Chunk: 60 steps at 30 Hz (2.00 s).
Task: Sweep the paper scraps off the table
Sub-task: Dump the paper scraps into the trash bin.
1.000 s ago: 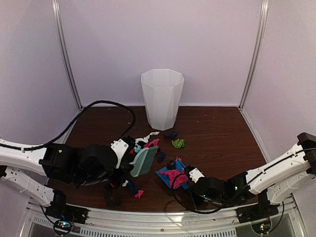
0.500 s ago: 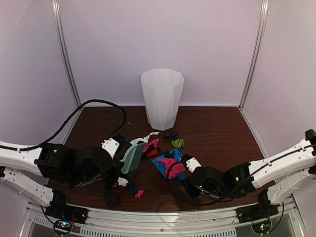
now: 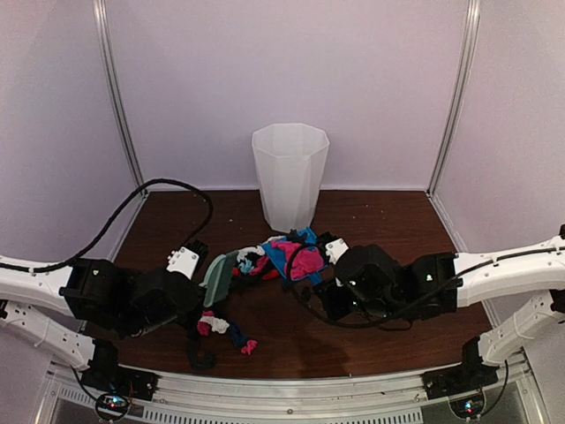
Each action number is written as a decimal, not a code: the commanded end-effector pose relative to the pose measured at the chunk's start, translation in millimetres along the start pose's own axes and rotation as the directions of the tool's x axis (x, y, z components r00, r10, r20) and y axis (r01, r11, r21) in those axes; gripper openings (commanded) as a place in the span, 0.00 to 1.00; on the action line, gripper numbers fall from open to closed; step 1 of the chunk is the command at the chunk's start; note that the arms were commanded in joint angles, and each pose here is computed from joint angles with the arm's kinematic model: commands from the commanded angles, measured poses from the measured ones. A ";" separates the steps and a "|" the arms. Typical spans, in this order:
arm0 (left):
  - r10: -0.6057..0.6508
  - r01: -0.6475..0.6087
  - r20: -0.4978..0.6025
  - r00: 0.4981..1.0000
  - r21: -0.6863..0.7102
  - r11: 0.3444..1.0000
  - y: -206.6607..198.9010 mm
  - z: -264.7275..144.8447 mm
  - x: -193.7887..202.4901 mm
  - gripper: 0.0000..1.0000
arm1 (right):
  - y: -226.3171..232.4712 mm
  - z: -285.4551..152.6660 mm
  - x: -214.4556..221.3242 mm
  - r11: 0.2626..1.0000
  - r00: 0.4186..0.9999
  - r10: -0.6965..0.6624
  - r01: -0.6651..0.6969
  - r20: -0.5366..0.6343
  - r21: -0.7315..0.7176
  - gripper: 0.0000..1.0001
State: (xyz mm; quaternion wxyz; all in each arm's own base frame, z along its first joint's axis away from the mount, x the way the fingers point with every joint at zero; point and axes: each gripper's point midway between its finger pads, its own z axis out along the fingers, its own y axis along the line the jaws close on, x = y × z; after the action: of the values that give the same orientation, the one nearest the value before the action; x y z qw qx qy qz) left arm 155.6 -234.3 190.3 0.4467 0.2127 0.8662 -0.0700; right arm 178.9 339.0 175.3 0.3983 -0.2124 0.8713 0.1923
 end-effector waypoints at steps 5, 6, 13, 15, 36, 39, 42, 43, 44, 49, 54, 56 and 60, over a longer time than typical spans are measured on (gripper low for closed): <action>-0.131 0.133 0.020 0.991 -0.154 0.979 45.8 11.7 2.0 0.00 | 1.7 -8.5 -57.8 0.999 0.999 0.004 -0.002 0.035 -0.034 0.00; -0.144 0.146 0.021 0.989 -0.164 0.976 49.5 13.3 2.6 0.00 | 3.0 -9.4 -65.3 0.999 0.999 0.008 -0.007 0.043 -0.045 0.00; -0.174 0.175 0.019 0.985 -0.067 0.982 37.4 12.6 -5.0 0.00 | 14.7 -10.6 -111.7 0.995 0.996 0.034 -0.026 0.084 -0.095 0.00; -0.186 0.186 0.023 0.982 -0.032 0.982 33.6 10.4 -7.2 0.00 | 15.8 -8.5 -124.3 0.994 0.995 0.042 -0.033 0.091 -0.099 0.00; -0.349 0.334 0.128 0.929 0.124 0.934 52.1 -31.3 -29.9 0.00 | -18.9 45.1 -254.8 0.973 0.978 0.170 -0.146 0.124 -0.177 0.00; -0.354 0.342 0.127 0.927 0.103 0.934 55.1 -29.7 -27.8 0.00 | -24.0 53.4 -266.2 0.966 0.974 0.191 -0.165 0.124 -0.198 0.00; -0.346 0.342 0.123 0.930 0.057 0.938 58.3 -24.9 -24.6 0.00 | -27.7 60.3 -276.1 0.952 0.968 0.223 -0.190 0.117 -0.242 0.00; -0.342 0.339 0.121 0.932 0.047 0.940 58.6 -23.3 -23.4 0.00 | -29.0 62.3 -279.0 0.946 0.966 0.234 -0.199 0.114 -0.256 0.00; -0.341 0.338 0.120 0.933 0.041 0.940 58.6 -22.4 -23.1 0.00 | -32.6 64.8 -282.1 0.940 0.962 0.248 -0.212 0.112 -0.266 0.00; -0.338 0.336 0.115 0.934 0.038 0.941 58.4 -21.6 -21.6 0.00 | -40.6 74.8 -290.9 0.910 0.948 0.303 -0.257 0.100 -0.327 0.00; -0.337 0.335 0.114 0.934 0.038 0.941 58.7 -21.4 -20.6 0.00 | -49.4 80.1 -297.5 0.886 0.934 0.344 -0.290 0.095 -0.361 0.00; -0.334 0.333 0.115 0.935 0.033 0.942 58.9 -20.9 -20.4 0.00 | -52.5 81.6 -300.2 0.873 0.926 0.366 -0.307 0.094 -0.379 0.00; -0.330 0.330 0.117 0.937 0.025 0.944 59.4 -19.8 -20.2 0.00 | -57.5 83.4 -307.1 0.821 0.895 0.438 -0.362 0.081 -0.442 0.00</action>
State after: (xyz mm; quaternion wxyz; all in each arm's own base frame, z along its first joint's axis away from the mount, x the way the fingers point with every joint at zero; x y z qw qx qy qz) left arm 172.3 -184.0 218.7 0.4667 0.0763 0.8660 -0.1625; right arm 433.7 397.1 335.0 0.3737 -0.1049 0.8241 0.4126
